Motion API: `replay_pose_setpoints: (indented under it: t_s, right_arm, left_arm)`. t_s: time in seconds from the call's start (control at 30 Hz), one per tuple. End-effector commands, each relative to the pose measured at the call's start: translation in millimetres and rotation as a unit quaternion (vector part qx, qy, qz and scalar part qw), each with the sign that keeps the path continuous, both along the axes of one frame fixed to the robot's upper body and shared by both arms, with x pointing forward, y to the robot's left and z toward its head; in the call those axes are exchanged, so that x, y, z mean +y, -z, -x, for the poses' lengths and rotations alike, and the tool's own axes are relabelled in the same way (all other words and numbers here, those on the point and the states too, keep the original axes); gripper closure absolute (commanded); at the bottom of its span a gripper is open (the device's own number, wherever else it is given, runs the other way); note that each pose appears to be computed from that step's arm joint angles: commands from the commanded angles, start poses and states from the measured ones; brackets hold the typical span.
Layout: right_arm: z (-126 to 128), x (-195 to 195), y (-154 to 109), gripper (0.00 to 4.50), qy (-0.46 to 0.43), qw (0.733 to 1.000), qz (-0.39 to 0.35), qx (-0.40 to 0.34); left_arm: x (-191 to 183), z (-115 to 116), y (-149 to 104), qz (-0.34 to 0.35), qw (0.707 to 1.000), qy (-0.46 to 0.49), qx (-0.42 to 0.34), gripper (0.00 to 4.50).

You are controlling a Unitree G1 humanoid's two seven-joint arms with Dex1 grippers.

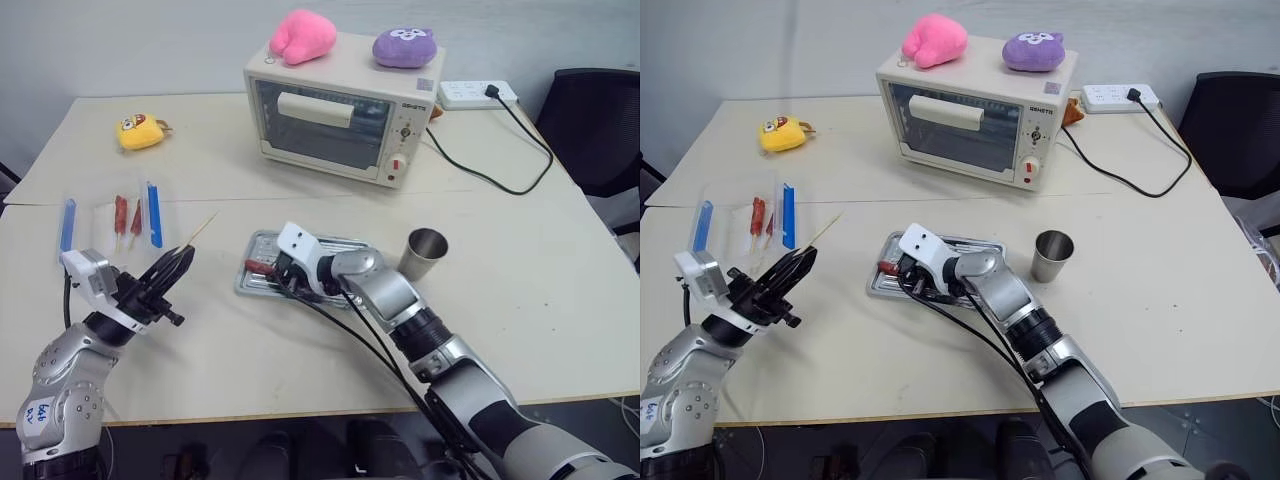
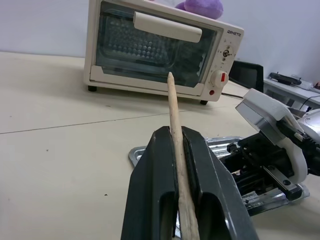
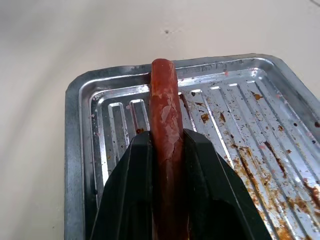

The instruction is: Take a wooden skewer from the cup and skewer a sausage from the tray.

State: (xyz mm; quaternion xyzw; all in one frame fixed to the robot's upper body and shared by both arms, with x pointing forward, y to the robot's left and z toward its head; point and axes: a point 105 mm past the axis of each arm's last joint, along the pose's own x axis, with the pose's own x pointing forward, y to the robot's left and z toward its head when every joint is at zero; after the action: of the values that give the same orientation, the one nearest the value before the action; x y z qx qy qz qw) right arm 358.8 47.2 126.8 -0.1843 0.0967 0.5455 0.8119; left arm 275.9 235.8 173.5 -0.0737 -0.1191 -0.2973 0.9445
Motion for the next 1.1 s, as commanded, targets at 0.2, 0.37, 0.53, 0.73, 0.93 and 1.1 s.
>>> replay_pose_setpoints:
  t_s: [0.2, 0.37, 0.53, 0.73, 0.93, 1.1]
  right_arm:
    - [43, -39, -68, 3.64, -0.129, 0.988, -0.063, -0.061]
    - [79, -93, -72, 3.64, -0.177, 0.982, -0.003, -0.058]
    - [101, -133, -63, 3.64, -0.177, 0.982, 0.054, -0.044]
    - [110, -155, -59, 3.64, -0.159, 0.984, 0.07, -0.044]
    - [123, -166, -57, 3.64, -0.14, 0.987, 0.062, -0.044]
    - [126, -167, -61, 3.64, -0.13, 0.989, 0.054, -0.048]
  left_arm:
    - [-14, 8, -27, -0.018, 0.996, 0.079, -0.028, 4.5]
    - [-31, 19, -30, -0.066, 0.978, 0.195, 0.005, 4.5]
    - [-47, 32, -20, -0.129, 0.943, 0.303, 0.051, 4.5]
    - [-59, 41, -1, -0.169, 0.905, 0.38, 0.085, 4.5]
    - [-75, 38, 11, -0.167, 0.893, 0.411, 0.08, 4.5]
    - [-84, 39, 15, -0.157, 0.883, 0.434, 0.085, 4.5]
